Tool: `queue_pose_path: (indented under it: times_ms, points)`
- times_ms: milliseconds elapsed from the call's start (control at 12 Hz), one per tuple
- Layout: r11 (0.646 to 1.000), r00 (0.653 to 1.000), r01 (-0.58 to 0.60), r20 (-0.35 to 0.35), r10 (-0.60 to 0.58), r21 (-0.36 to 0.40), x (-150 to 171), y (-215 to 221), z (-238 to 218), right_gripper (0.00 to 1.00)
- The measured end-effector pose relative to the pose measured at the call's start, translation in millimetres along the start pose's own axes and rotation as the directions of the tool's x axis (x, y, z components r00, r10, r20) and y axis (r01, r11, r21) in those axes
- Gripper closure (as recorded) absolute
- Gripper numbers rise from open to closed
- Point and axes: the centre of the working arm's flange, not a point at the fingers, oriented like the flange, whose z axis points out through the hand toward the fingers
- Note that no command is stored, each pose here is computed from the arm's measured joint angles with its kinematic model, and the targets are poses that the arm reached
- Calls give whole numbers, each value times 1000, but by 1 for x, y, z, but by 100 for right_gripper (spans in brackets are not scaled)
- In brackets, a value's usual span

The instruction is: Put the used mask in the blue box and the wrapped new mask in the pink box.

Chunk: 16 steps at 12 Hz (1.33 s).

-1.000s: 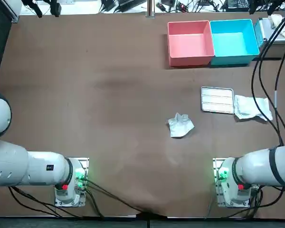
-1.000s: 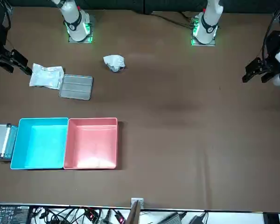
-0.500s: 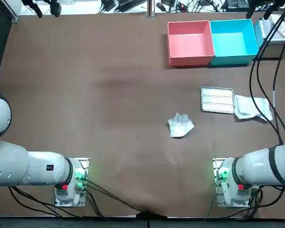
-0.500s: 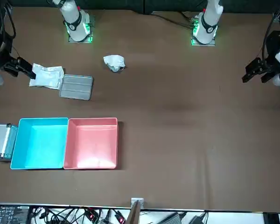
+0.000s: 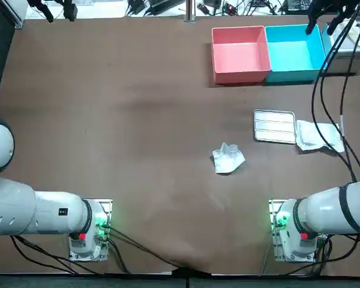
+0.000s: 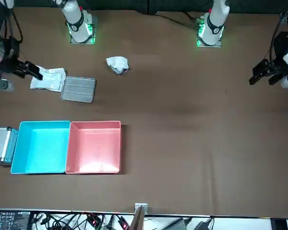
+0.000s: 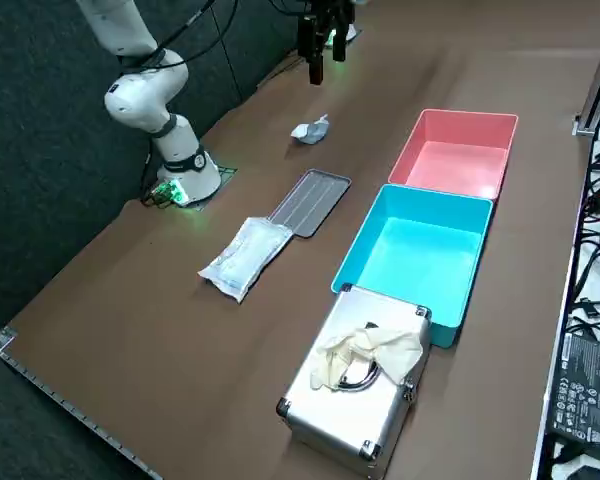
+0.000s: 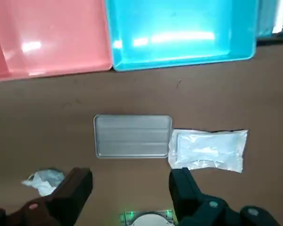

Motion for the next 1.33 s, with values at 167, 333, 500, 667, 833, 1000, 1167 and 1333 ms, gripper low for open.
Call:
queue_pose_path:
  times_ms: [167, 333, 500, 667, 833, 1000, 1167, 1333]
  points:
    - [999, 998, 40, 39, -41, 16, -4, -28, 17, 0]
    - [990, 987, 126, 93, -132, 67, -16, -85, 43, 0]
    - [977, 972, 202, 106, -209, 69, -28, -130, 63, 0]
    - [958, 953, 276, 102, -284, 82, -41, -178, 92, 0]
    - [938, 934, 330, 109, -341, 106, -58, -224, 130, 0]
    - [918, 910, 385, 123, -395, 99, -79, -258, 169, 0]
    - [898, 887, 432, 141, -439, 82, -103, -280, 204, 0]
    - [880, 866, 470, 158, -474, 66, -126, -293, 236, 0]
